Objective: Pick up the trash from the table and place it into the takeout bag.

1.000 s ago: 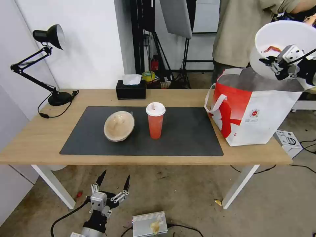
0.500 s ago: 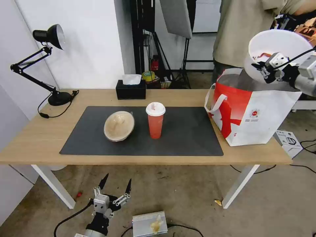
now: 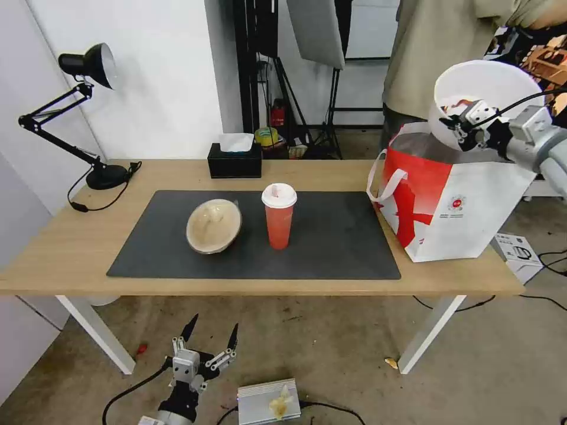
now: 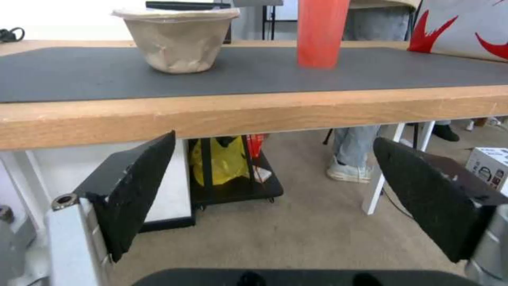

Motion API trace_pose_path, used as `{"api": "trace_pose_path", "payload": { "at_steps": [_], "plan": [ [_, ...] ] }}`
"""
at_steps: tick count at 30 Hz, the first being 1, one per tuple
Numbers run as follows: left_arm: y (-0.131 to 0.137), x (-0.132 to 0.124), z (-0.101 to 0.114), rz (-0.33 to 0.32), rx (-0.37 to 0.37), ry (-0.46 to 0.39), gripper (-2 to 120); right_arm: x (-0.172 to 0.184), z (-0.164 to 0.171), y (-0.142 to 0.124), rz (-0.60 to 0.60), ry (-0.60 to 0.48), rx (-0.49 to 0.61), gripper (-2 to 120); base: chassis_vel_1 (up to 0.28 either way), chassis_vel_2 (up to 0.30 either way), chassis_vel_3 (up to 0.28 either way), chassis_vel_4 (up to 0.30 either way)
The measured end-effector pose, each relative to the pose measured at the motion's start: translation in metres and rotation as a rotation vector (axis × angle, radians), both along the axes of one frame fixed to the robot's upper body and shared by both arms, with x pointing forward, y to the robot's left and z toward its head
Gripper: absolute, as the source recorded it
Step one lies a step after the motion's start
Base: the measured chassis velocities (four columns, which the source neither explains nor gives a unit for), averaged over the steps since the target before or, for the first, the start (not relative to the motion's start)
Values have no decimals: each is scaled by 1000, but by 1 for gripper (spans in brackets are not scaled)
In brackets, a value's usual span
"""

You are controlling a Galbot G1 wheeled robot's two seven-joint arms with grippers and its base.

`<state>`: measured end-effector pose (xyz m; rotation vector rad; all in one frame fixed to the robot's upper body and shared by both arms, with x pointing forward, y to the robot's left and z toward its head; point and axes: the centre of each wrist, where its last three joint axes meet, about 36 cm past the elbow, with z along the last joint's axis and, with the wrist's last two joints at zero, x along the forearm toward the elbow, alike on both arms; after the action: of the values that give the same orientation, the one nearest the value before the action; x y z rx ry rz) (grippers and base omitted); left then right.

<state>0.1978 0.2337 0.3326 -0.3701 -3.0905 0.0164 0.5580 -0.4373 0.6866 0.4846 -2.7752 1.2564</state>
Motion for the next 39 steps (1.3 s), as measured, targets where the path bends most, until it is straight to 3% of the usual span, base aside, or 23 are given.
{"api": "trace_pose_path", "payload": {
  "at_steps": [33, 39],
  "plan": [
    [2, 2, -10, -10, -4, 18, 100, 9, -34, -2, -25, 45, 20, 0, 0, 0, 0, 0],
    [1, 2, -10, -11, -5, 18, 100, 7, -34, -3, -30, 40, 19, 20, 0, 0, 0, 0]
  ]
}}
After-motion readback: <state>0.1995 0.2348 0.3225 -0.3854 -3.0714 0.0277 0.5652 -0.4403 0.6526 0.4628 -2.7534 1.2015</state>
